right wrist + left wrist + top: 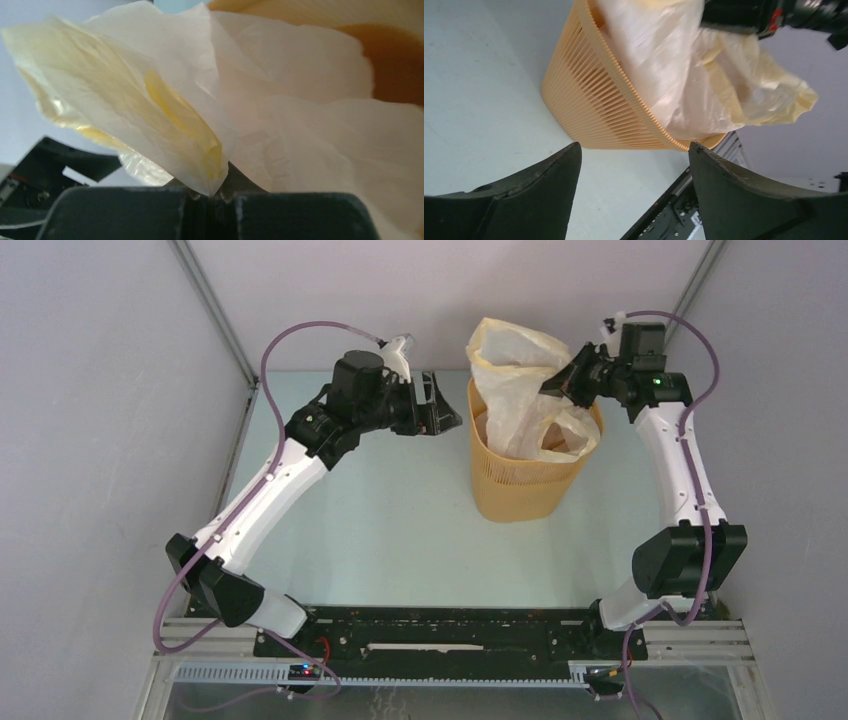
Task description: Put the trash bags into the trash bin
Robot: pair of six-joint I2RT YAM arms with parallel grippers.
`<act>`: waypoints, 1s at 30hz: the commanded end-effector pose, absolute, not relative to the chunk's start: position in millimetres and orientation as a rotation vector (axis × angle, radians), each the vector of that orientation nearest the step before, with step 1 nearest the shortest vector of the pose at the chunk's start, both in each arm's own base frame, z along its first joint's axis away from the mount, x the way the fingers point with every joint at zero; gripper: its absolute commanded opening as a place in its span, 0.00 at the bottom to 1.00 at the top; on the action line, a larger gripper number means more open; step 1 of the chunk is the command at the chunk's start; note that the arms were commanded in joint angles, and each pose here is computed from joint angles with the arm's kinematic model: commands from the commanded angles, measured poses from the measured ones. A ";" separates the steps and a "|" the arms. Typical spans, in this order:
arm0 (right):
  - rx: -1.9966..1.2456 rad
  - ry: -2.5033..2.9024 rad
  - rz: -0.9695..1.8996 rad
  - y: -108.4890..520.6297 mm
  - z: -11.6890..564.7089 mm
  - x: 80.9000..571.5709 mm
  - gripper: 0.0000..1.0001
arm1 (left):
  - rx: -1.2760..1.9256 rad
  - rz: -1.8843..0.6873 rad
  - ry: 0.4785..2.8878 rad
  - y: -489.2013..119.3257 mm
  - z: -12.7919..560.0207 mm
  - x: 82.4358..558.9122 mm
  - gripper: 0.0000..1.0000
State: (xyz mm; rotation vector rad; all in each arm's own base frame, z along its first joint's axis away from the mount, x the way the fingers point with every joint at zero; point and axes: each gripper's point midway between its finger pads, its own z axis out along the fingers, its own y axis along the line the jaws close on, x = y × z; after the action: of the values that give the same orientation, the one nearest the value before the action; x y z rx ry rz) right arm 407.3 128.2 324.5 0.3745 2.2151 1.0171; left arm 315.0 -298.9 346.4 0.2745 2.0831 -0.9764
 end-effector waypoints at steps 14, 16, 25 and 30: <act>-0.062 2.402 1.554 283.7 305.1 369.5 0.00 | 0.050 -0.984 2.013 -229.0 346.9 323.7 0.78; -0.076 2.389 1.644 303.4 308.2 363.1 0.00 | 0.024 -0.953 2.008 -215.3 346.5 318.8 0.78; 0.048 2.103 1.991 345.4 352.9 377.3 0.00 | 0.006 -0.878 1.956 -184.6 363.4 299.2 0.79; 0.186 2.065 1.959 335.6 359.6 396.8 0.00 | 0.018 -0.889 1.948 -183.8 373.1 292.9 0.79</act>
State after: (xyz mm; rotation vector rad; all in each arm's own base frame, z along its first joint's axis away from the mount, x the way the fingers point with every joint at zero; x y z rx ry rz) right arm 382.3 343.5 314.5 0.1506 2.2390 1.8991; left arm 296.0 -188.1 368.7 0.0007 1.9508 -0.9080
